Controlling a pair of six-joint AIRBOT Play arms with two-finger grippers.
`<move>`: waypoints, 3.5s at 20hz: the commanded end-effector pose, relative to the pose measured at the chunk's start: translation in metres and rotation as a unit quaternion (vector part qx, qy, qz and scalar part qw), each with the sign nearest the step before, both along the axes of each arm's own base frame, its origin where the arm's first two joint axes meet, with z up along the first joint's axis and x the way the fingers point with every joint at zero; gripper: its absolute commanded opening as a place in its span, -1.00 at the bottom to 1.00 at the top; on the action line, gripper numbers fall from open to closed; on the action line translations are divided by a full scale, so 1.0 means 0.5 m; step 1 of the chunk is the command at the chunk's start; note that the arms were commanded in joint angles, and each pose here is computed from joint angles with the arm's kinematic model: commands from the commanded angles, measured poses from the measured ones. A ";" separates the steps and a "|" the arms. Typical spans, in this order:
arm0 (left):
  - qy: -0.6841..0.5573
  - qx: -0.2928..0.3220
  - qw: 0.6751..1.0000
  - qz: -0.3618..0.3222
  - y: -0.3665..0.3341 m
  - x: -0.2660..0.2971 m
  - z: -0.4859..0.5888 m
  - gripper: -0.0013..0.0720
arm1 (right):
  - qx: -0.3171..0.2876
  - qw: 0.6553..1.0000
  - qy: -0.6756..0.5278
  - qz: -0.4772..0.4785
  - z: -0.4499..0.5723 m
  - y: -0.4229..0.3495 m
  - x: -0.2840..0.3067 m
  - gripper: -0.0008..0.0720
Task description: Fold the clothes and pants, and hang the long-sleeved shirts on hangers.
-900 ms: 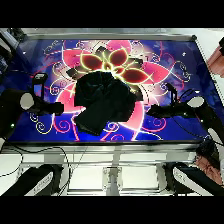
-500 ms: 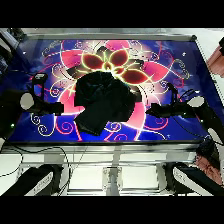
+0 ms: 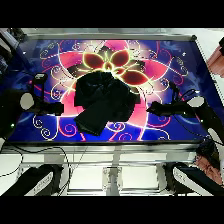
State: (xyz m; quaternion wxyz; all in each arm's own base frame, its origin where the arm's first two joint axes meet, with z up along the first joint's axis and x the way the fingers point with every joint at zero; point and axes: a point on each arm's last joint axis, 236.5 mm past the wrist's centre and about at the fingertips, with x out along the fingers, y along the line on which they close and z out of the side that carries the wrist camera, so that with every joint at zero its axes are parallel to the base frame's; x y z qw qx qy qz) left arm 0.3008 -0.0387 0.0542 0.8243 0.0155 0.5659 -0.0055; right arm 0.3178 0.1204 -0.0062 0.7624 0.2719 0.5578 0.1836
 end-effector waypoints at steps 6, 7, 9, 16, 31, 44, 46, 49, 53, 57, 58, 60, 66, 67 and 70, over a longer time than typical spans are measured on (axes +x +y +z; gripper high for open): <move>-0.109 -0.052 0.993 -0.019 -0.061 0.127 0.017 0.46 | -0.035 0.999 -0.011 0.000 -0.016 -0.026 0.008 -0.93; -0.112 -0.064 0.990 -0.062 -0.099 0.132 0.014 0.47 | -0.040 0.999 -0.011 0.002 -0.018 -0.029 0.007 -0.93; -0.084 -0.082 0.969 -0.216 -0.218 0.089 -0.011 0.46 | -0.050 0.999 -0.014 0.013 -0.025 -0.033 0.006 -0.93; 0.021 0.058 0.895 -0.442 -0.403 -0.104 -0.132 0.63 | -0.068 0.996 -0.036 0.046 -0.029 -0.037 0.006 -0.60; 0.105 0.139 0.895 -0.410 -0.411 -0.144 -0.286 0.75 | -0.071 0.996 -0.038 0.045 -0.029 -0.039 0.008 -0.20; 0.097 0.159 0.919 -0.349 -0.372 -0.094 -0.300 -0.90 | -0.071 0.996 -0.039 0.043 -0.029 -0.040 0.010 -0.20; 0.066 0.176 0.929 -0.319 -0.321 -0.064 -0.223 -0.90 | -0.069 0.996 -0.036 0.046 -0.029 -0.038 0.006 -0.20; -0.033 0.175 0.954 -0.241 -0.201 -0.010 -0.035 -0.90 | -0.064 0.996 -0.031 0.054 -0.029 -0.032 -0.002 -0.17; -0.167 0.198 0.965 -0.051 0.106 -0.044 0.213 -0.91 | -0.011 0.992 -0.071 0.101 0.012 0.023 -0.005 -0.12; -0.211 0.276 0.932 0.104 0.340 -0.180 0.329 -0.91 | 0.015 0.982 -0.114 0.152 0.046 0.104 -0.008 -0.12; -0.206 0.296 0.924 0.127 0.374 -0.205 0.340 -0.91 | 0.010 0.976 -0.131 0.171 0.056 0.128 -0.008 -0.12; -0.192 0.324 0.912 0.165 0.424 -0.236 0.350 -0.91 | -0.006 0.965 -0.167 0.201 0.079 0.170 -0.001 -0.04; -0.154 0.357 0.907 0.163 0.482 -0.170 0.323 -0.91 | -0.142 0.922 -0.278 0.230 0.131 0.150 0.110 0.14; -0.135 0.368 0.906 0.159 0.494 -0.162 0.313 -0.91 | -0.150 0.923 -0.269 0.229 0.120 0.138 0.134 0.39; -0.097 0.403 0.898 0.148 0.527 -0.143 0.297 -0.91 | -0.149 0.932 -0.201 0.263 0.044 0.117 0.191 0.43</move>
